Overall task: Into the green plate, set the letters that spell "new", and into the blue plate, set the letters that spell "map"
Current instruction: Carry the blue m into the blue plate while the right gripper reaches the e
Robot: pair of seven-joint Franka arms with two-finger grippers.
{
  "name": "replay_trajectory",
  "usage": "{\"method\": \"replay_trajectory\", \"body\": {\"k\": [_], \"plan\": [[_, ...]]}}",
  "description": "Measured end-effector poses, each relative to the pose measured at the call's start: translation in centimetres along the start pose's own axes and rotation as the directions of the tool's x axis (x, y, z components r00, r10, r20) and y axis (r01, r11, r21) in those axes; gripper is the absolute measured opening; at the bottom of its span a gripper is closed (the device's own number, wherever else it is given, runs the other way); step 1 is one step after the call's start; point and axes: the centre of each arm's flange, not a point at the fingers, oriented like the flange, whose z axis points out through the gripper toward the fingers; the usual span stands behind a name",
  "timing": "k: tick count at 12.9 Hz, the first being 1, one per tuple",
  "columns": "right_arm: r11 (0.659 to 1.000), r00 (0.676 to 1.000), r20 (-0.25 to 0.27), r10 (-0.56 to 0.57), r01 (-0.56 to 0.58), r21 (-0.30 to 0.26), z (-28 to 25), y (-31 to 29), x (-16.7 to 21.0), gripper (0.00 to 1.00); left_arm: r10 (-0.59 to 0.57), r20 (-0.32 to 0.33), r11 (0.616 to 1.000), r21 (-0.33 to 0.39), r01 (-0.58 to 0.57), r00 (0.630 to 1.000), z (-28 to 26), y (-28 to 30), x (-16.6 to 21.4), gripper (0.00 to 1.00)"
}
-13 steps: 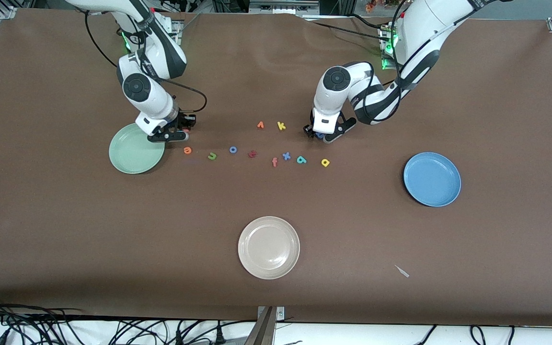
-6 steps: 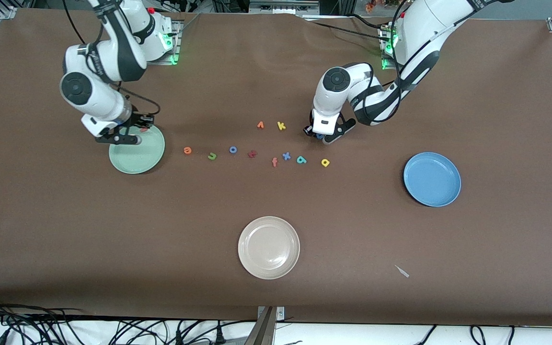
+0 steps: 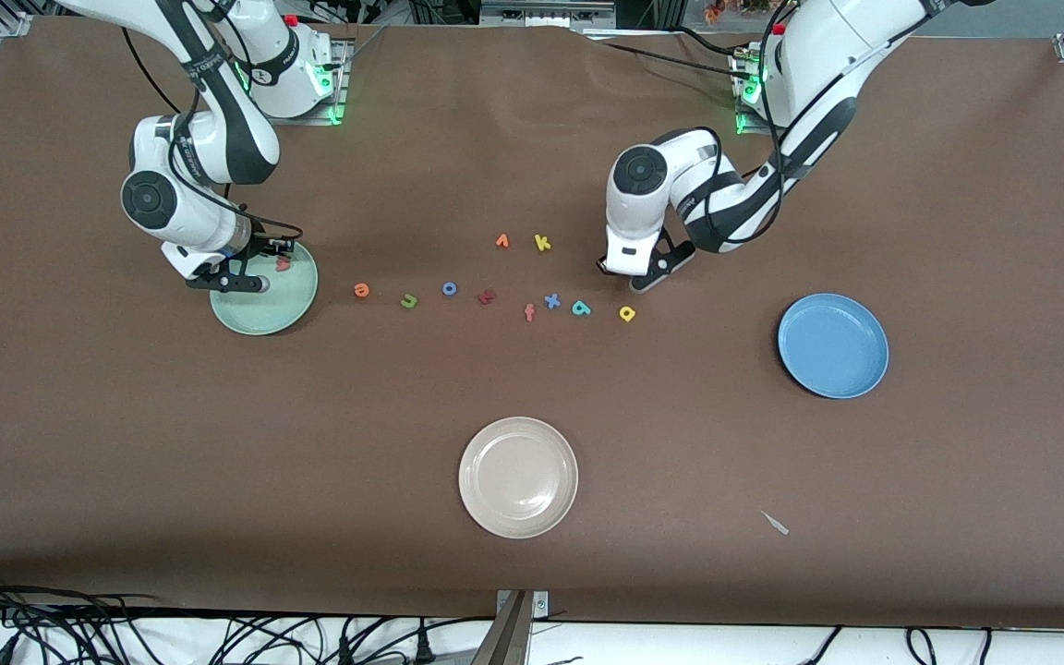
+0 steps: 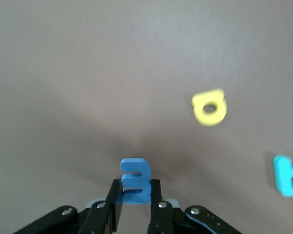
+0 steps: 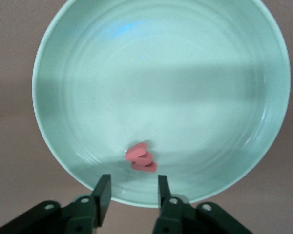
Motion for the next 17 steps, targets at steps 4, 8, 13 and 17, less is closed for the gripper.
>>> {"method": "replay_trajectory", "body": {"k": [4, 8, 13, 17], "plan": [[0.997, 0.995, -0.068, 0.071, -0.07, 0.012, -3.0, -1.4, 1.6, 0.76, 0.203, 0.083, 0.971, 0.11, -0.211, 0.976, -4.1, -0.1, 6.4, 0.26], [0.953, 0.949, -0.089, 0.303, -0.302, 0.028, -3.4, -8.9, 2.1, 0.73, 0.409, 0.171, 0.898, 0.097, -0.429, 0.896, -6.4, -4.2, 16.1, 0.26], [0.824, 0.817, -0.119, 0.565, -0.552, 0.125, 0.4, -13.2, 2.6, 0.69, 0.624, 0.236, 0.768, -0.006, -0.641, 0.745, -5.4, -11.9, 25.5, 0.26], [0.801, 0.795, -0.103, 0.598, -0.588, 0.116, 2.2, -14.5, 2.0, 0.68, 0.744, 0.211, 0.66, -0.088, -0.746, 0.633, -4.0, -17.6, 31.3, 0.26]]}}
